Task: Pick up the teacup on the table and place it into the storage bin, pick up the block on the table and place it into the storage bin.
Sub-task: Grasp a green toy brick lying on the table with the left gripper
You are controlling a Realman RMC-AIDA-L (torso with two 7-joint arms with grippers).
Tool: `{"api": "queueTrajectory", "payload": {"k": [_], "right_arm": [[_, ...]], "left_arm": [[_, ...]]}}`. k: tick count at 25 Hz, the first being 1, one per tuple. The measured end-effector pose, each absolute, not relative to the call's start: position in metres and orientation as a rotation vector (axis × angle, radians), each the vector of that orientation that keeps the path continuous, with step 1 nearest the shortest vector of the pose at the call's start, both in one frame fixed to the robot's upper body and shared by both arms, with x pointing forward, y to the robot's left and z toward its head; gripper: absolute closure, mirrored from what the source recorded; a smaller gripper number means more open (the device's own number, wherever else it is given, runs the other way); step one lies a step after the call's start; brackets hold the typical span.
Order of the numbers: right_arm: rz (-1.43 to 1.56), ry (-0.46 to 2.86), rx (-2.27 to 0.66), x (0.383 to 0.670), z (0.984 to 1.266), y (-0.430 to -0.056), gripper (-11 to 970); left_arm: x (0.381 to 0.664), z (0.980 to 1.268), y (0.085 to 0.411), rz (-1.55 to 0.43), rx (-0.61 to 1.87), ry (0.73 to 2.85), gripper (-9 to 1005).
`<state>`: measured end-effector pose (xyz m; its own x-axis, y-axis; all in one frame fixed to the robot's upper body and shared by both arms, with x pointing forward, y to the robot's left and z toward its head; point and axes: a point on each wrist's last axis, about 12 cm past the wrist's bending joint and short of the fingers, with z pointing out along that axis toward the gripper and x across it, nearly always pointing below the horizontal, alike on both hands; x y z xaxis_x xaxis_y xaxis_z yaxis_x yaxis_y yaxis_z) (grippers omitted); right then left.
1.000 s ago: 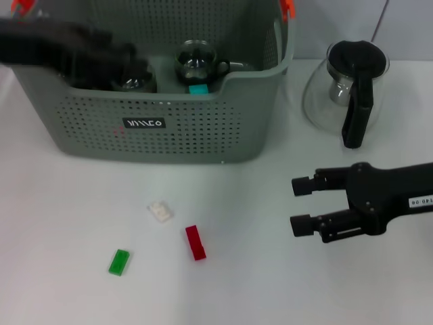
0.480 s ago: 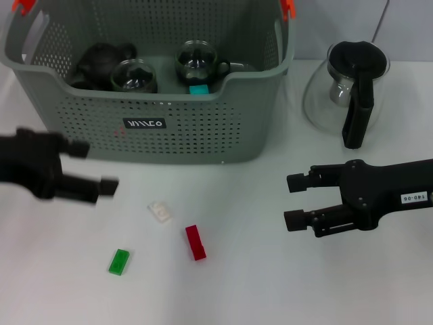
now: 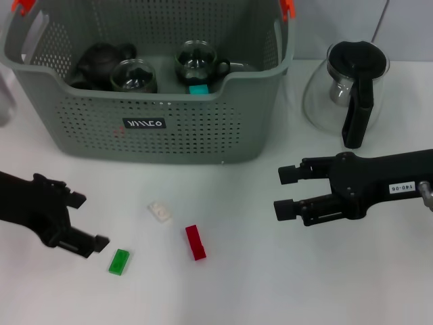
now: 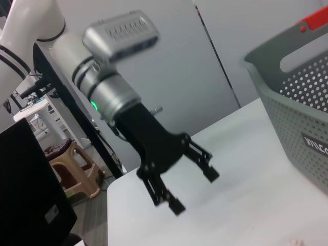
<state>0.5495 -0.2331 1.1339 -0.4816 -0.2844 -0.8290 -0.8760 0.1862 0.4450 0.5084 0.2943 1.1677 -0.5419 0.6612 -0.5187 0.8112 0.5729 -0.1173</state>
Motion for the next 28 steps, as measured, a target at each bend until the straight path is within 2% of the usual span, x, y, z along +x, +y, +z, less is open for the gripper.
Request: {"api": "queueTrajectory", "payload": {"k": [4, 9, 22, 28], "right_arm": [[1.290, 1.874, -1.091, 0.553, 1.136, -0.230, 58], [1.294, 1.874, -1.090, 0.556, 1.138, -0.226, 58], [1.307, 1.900, -1.040, 0.557, 1.136, -0.225, 58], [1.310, 1.906, -1.011, 0.559, 1.135, -0.222, 58]], "left_arm": [[0.514, 1.157, 0.286, -0.336, 1.350, 2.420, 58], [0.520, 1.154, 0.270, -0.232, 1.539, 2.351, 58], [0.530, 1.155, 0.237, -0.072, 1.914, 2.141, 58], [0.525, 1.154, 0.219, -0.028, 2.078, 2.057, 57]]}}
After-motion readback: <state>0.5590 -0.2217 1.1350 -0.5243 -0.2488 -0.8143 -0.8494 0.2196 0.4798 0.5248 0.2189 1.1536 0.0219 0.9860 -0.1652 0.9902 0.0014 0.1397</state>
